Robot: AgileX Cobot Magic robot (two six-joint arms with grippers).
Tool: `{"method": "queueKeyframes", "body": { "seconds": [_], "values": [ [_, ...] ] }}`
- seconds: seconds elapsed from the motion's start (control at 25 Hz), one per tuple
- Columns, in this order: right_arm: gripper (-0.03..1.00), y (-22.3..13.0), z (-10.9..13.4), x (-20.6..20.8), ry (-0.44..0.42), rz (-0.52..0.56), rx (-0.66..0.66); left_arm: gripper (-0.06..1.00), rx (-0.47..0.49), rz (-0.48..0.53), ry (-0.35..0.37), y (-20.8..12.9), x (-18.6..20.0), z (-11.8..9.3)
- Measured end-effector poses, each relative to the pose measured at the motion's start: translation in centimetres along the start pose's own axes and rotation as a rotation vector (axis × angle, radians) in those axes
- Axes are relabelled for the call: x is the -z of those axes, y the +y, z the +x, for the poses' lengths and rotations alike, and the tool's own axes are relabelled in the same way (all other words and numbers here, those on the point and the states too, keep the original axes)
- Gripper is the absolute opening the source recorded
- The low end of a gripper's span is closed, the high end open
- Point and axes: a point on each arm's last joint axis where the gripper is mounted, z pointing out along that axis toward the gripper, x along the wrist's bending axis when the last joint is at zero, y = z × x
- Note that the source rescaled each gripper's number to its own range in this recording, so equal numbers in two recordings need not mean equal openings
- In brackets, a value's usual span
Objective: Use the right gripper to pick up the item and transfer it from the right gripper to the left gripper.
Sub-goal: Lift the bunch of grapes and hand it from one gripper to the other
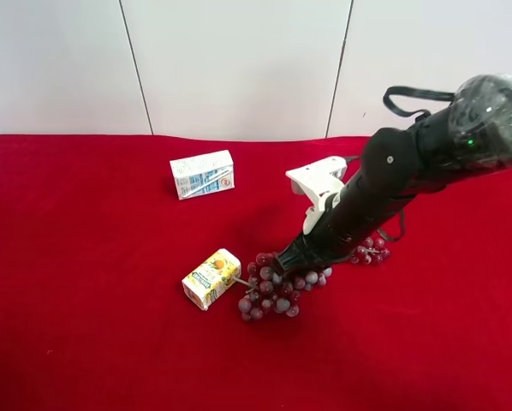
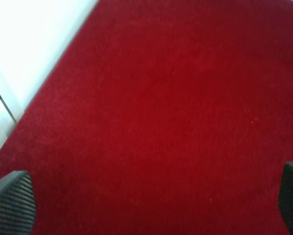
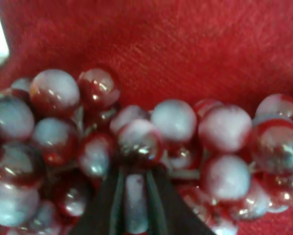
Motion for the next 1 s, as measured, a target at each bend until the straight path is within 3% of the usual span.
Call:
{"method": "queueKeyframes", "body": {
  "seconds": [0.56,1.0],
  "values": [
    [0.01,2.3,1.6,11.6,0.038,-0.376,0.016,1.0,0.0,0.0,0.0,0.0,0.0,0.0],
    [0.01,7.8,4.4,20.5,0.226,-0.558,0.127,1.0,0.0,0.0,0.0,0.0,0.0,0.0]
  ]
}}
